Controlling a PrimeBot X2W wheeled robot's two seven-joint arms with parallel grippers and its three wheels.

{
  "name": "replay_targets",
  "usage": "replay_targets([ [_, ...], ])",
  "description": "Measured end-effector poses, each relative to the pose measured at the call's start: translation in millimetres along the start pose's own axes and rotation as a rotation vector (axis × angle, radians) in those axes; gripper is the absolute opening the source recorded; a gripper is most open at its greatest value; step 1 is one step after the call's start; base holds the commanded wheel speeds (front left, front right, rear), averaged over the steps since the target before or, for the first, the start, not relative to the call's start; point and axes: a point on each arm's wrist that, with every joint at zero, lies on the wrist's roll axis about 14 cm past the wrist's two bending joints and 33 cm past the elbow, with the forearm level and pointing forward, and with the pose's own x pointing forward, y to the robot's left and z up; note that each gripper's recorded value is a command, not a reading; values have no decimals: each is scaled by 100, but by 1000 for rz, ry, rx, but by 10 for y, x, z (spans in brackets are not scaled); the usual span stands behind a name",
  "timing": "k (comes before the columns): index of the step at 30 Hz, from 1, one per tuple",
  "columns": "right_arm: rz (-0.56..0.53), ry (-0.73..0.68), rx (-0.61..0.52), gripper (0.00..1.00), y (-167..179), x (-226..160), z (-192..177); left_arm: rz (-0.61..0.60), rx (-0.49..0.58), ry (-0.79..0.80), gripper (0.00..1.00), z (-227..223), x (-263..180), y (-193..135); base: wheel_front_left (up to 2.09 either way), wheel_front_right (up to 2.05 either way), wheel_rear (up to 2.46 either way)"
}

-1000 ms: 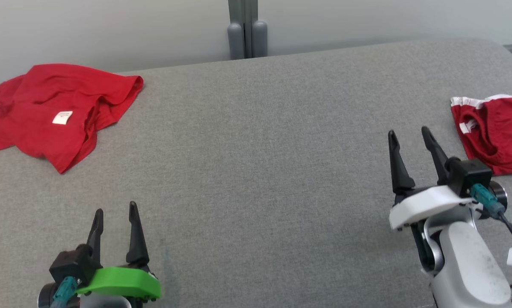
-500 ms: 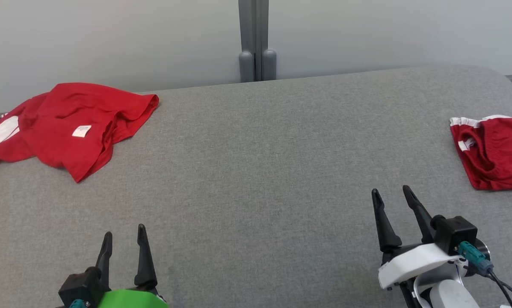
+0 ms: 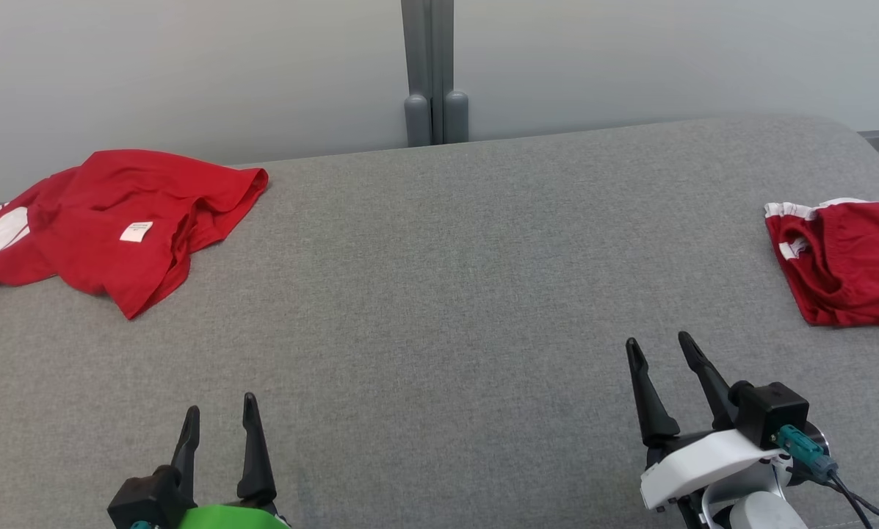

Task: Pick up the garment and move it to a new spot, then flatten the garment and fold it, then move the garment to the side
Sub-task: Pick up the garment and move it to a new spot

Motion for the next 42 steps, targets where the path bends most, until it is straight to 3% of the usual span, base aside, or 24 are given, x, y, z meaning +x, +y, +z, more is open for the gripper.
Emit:
replay_targets([
  [9, 10, 1, -1, 100, 25, 38, -2, 17, 0, 1, 100, -6, -26, 50, 0, 0, 0],
  [16, 77, 7, -6, 100, 231, 165, -27, 82, -1, -22, 100, 62, -116, 242, 0, 0, 0],
  [32, 387, 70, 23, 100, 1274, 455, -257, 365, 4, -105, 100, 285, -730, 1042, 0, 0, 0],
  [42, 497, 84, 25, 100, 1658, 472, -304, 462, -4, -138, 100, 342, -1040, 1260, 0, 0, 0],
])
